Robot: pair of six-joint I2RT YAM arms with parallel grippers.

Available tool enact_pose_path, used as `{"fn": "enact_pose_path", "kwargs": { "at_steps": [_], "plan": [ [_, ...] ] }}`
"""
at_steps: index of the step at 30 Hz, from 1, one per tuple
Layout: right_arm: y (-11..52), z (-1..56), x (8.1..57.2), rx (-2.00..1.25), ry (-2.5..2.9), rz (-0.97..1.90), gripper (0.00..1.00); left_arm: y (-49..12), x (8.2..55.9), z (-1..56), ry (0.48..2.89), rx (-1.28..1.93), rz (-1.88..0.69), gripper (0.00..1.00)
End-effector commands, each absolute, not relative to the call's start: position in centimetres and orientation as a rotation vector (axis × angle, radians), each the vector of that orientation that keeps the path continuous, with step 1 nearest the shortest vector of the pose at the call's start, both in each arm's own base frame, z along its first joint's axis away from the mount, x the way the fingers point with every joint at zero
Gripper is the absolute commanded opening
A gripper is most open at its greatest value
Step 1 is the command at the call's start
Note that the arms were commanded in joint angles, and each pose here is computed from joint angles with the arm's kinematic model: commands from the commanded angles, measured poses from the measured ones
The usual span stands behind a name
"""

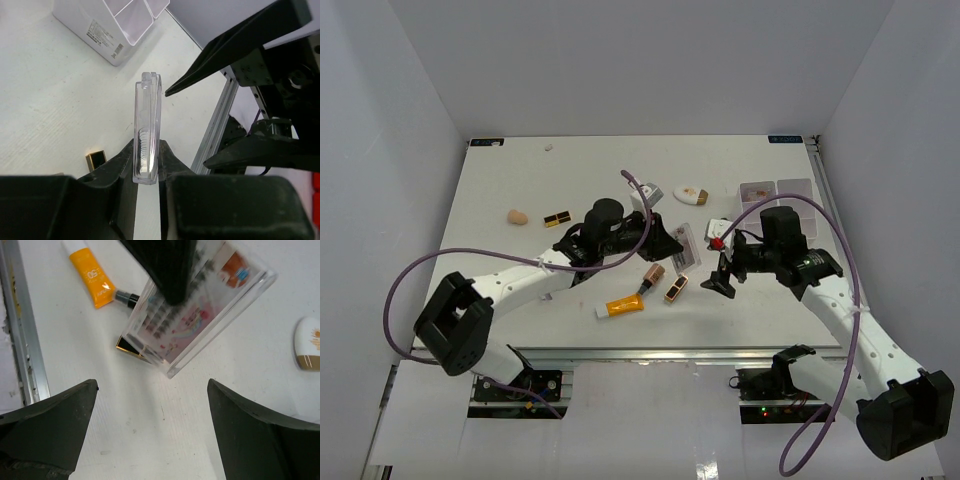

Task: Organize the makeup

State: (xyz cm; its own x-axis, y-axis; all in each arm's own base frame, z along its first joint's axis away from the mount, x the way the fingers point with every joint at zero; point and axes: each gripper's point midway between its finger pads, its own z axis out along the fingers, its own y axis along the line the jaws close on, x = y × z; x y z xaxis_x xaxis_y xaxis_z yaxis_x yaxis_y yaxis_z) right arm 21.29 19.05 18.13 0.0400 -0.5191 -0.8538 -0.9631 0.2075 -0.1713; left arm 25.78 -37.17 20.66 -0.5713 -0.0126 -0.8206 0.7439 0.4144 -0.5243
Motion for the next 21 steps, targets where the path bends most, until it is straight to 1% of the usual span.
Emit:
{"fn": "enact_pose_path", "kwargs": {
  "at_steps": [1, 6, 9, 13, 18, 21],
  "plan": [
    [20.8, 20.6, 17.8, -1.657, 1.276, 0.803, 0.94, -35.3, 22.0, 22.7, 1.669, 0.991, -1.184, 0.17],
    [21.9, 22.6, 16.7, -1.715, 1.157, 0.937, 0.88, -33.3, 18.8, 21.4, 1.459, 1.244, -1.121, 0.17],
    [22.6, 23.6, 16.9, -1.691, 1.166, 1.023, 0.85, -32.5, 18.0, 20.5, 1.386, 1.313, -1.063, 0.17],
    [23.5, 23.5, 17.0, -1.662, 1.213, 1.097, 0.85, -32.2, 17.6, 20.2, 1.36, 1.335, -1.049, 0.17],
    [24.8, 23.4, 17.4, -1.647, 1.262, 1.119, 0.75, -32.5, 17.4, 20.2, 1.357, 1.342, -1.063, 0.16],
    [25.5, 23.1, 17.0, -1.65, 1.279, 1.151, 0.71, -32.5, 17.3, 20.2, 1.357, 1.34, -1.07, 0.16]
  ]
}}
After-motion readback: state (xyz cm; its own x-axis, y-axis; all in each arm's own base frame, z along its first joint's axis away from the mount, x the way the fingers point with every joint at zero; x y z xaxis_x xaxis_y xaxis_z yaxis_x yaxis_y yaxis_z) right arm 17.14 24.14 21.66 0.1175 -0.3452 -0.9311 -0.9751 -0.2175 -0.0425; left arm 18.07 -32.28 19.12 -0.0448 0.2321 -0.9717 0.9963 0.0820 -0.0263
